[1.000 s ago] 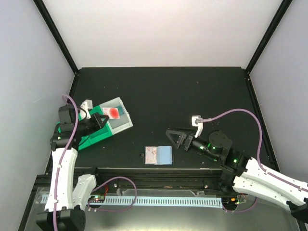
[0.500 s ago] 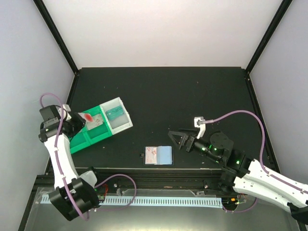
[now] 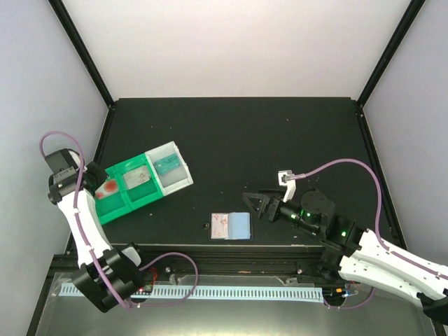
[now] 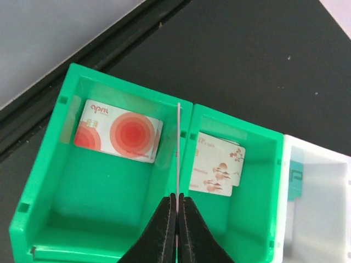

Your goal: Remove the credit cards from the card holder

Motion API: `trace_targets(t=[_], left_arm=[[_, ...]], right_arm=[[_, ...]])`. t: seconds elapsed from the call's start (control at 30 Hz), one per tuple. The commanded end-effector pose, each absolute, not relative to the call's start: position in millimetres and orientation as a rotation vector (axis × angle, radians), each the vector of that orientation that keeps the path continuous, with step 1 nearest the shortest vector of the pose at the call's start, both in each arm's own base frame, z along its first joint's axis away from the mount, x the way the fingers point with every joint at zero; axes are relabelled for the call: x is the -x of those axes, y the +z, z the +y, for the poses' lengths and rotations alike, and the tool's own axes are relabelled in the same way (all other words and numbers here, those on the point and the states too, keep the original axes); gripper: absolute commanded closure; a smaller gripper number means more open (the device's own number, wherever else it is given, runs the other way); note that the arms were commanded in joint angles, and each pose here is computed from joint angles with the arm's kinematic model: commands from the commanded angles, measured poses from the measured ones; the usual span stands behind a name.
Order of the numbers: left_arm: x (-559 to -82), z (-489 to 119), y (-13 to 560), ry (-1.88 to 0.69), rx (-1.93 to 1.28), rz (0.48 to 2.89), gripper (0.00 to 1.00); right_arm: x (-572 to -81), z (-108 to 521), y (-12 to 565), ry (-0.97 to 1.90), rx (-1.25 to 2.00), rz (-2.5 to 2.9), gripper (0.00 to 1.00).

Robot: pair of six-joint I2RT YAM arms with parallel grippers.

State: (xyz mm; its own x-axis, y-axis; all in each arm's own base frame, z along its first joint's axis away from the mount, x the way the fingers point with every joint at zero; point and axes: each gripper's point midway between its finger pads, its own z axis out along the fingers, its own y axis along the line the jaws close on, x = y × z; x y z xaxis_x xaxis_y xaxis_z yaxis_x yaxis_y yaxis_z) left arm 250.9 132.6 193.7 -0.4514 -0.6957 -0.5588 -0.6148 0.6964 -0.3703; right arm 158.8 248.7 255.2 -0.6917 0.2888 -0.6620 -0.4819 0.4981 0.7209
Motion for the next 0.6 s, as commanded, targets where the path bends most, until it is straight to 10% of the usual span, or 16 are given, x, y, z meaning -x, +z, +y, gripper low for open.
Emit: trace_targets(t=[0.0, 0.57], left_arm=[[-257.1, 155.8, 206.0, -0.027, 0.969, 2.217, 0.98], [-280.7, 144.1, 158.7, -0.211, 0.889, 2.345, 0.98]], right_arm=[[-156.9, 252.9, 270.2, 1.276, 0.197, 1.956, 0.0], [-154.2, 258.6, 270.1, 1.333, 0.182, 1.967, 0.0]])
